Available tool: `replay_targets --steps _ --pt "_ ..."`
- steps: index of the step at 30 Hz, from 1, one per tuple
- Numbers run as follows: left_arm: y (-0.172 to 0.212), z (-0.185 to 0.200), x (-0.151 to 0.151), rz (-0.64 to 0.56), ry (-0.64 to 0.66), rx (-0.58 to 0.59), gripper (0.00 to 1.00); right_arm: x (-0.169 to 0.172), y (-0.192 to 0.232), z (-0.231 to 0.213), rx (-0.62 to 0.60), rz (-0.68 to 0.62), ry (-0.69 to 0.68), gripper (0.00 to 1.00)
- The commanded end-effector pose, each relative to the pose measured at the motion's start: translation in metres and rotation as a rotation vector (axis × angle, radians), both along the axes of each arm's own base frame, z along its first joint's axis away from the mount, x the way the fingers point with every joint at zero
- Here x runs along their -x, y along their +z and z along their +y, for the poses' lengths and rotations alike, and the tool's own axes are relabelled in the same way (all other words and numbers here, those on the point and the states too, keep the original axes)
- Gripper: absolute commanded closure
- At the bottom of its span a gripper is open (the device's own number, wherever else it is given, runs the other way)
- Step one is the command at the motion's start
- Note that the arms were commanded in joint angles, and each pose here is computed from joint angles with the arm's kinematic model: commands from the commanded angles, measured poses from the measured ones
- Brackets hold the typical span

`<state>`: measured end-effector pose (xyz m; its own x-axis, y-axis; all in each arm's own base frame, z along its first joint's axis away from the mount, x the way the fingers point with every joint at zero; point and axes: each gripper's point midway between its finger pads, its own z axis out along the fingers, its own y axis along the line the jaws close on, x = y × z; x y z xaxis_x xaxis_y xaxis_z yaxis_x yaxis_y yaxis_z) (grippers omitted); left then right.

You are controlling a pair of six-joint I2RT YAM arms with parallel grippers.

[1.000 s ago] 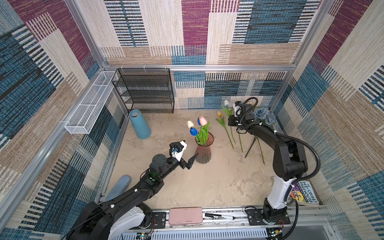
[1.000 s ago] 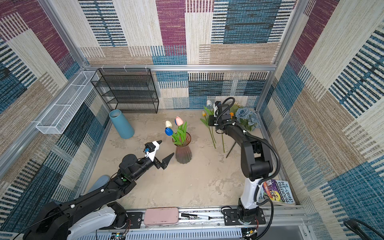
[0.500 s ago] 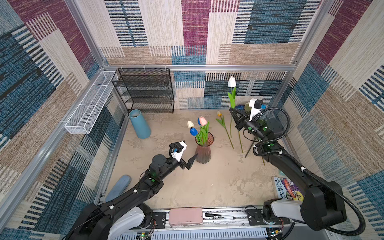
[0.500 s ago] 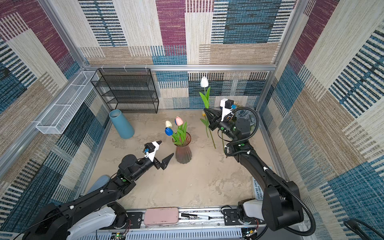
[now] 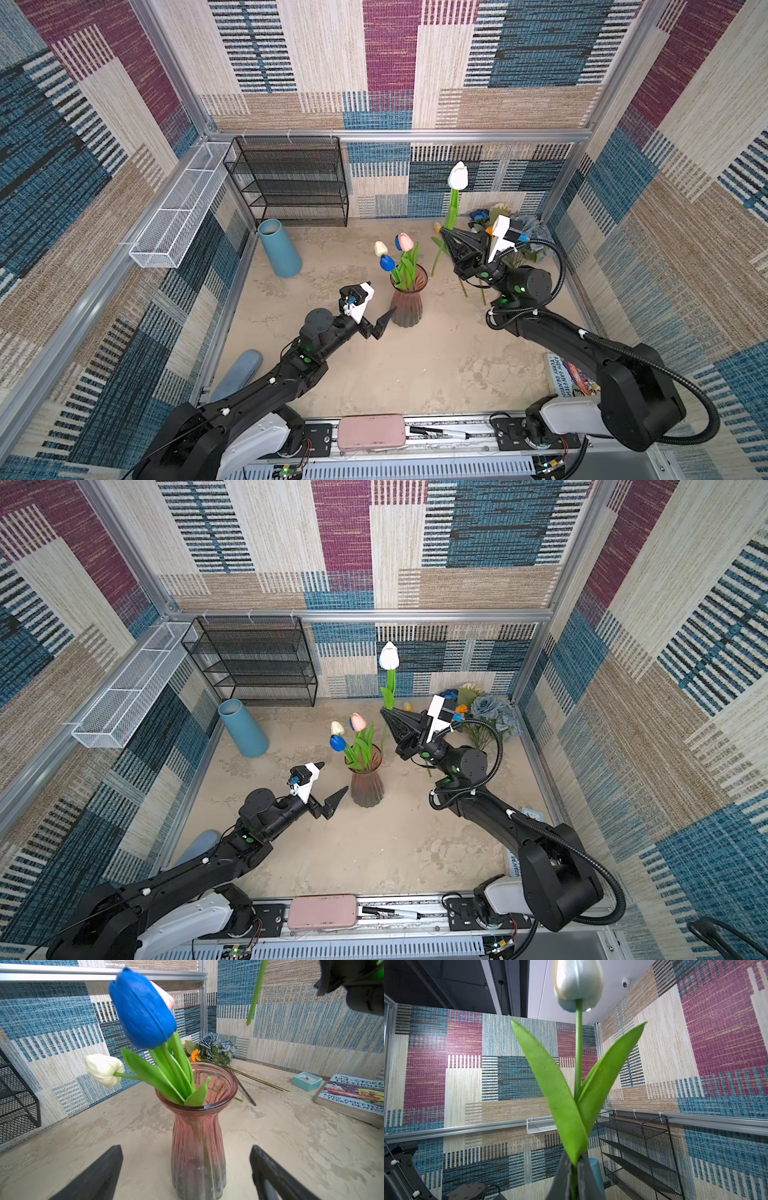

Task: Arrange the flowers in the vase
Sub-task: 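Carry the pale blue tulip over the pink vase and lower its stem in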

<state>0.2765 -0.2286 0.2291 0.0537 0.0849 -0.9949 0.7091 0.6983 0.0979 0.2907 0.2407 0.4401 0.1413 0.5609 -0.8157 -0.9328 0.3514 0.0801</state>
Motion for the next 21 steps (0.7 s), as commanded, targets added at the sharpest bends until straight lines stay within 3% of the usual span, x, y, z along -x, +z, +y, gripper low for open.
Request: replay_targets --steps 1,9,21 --pt "0.01 0.0 0.002 -0.026 -0.011 0.028 0.02 0.007 0.008 -0.001 -0.051 -0.092 -0.008 1.0" --pt "0.008 0.001 0.003 -0.024 -0.007 0.015 0.02 -0.006 -0.019 0.017 -0.027 -0.095 0.015 1.0" --pt "0.007 -0.001 -0.001 -0.029 -0.004 -0.004 0.02 -0.007 -0.076 0.045 0.176 -0.109 0.055 1.0"
